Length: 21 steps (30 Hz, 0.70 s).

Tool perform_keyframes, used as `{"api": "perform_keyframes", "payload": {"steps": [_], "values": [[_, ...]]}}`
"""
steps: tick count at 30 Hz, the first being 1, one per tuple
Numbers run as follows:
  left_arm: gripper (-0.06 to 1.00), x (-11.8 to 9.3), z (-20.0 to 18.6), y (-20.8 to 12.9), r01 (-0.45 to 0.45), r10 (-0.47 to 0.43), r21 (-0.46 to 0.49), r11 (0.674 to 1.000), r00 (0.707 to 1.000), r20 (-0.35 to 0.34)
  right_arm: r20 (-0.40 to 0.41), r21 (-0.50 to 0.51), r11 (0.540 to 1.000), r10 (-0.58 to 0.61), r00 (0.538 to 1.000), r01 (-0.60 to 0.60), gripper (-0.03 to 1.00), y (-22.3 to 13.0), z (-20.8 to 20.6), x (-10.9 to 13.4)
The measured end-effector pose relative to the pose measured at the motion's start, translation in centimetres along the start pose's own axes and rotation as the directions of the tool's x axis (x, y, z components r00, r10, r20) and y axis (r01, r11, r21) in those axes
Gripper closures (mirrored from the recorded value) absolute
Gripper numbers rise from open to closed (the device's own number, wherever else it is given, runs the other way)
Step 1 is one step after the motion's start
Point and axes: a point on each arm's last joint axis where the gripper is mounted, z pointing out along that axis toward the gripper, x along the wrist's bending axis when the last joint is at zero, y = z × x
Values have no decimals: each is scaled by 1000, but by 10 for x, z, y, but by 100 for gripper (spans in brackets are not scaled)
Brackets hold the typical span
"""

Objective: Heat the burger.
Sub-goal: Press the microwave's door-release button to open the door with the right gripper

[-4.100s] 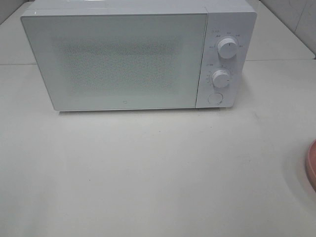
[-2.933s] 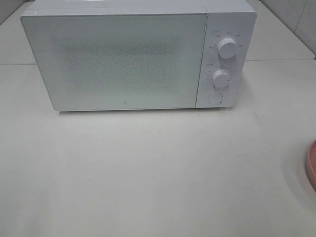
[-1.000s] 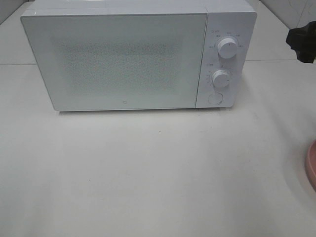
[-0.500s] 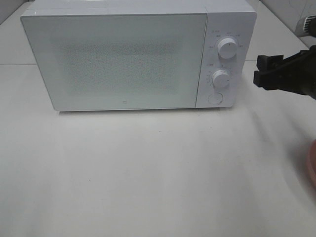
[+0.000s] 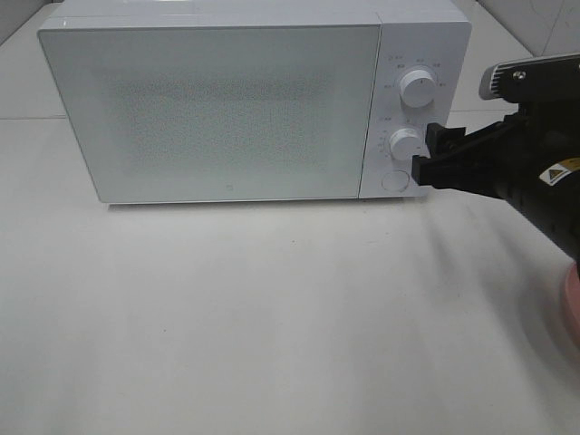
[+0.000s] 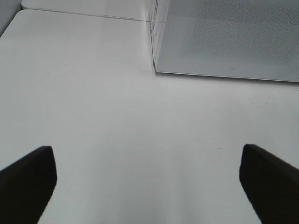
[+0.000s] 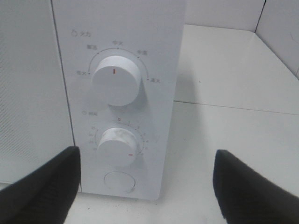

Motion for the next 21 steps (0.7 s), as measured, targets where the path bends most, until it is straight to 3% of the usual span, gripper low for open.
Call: {"api": "perform_keyframes", "payload": {"steps": [10,17,21], "values": [[-5,0,0,0,0,0,0,1000,1000,0,51,25,1000,8,999,-9,21,-17,-3,20],[-5,0,0,0,0,0,0,1000,1000,0,40,28,1000,3,999,-4,21,-19,-6,26],[-5,0,0,0,0,0,0,1000,1000,0,43,22,997,79,996,-80,21,-19,-6,26]]}}
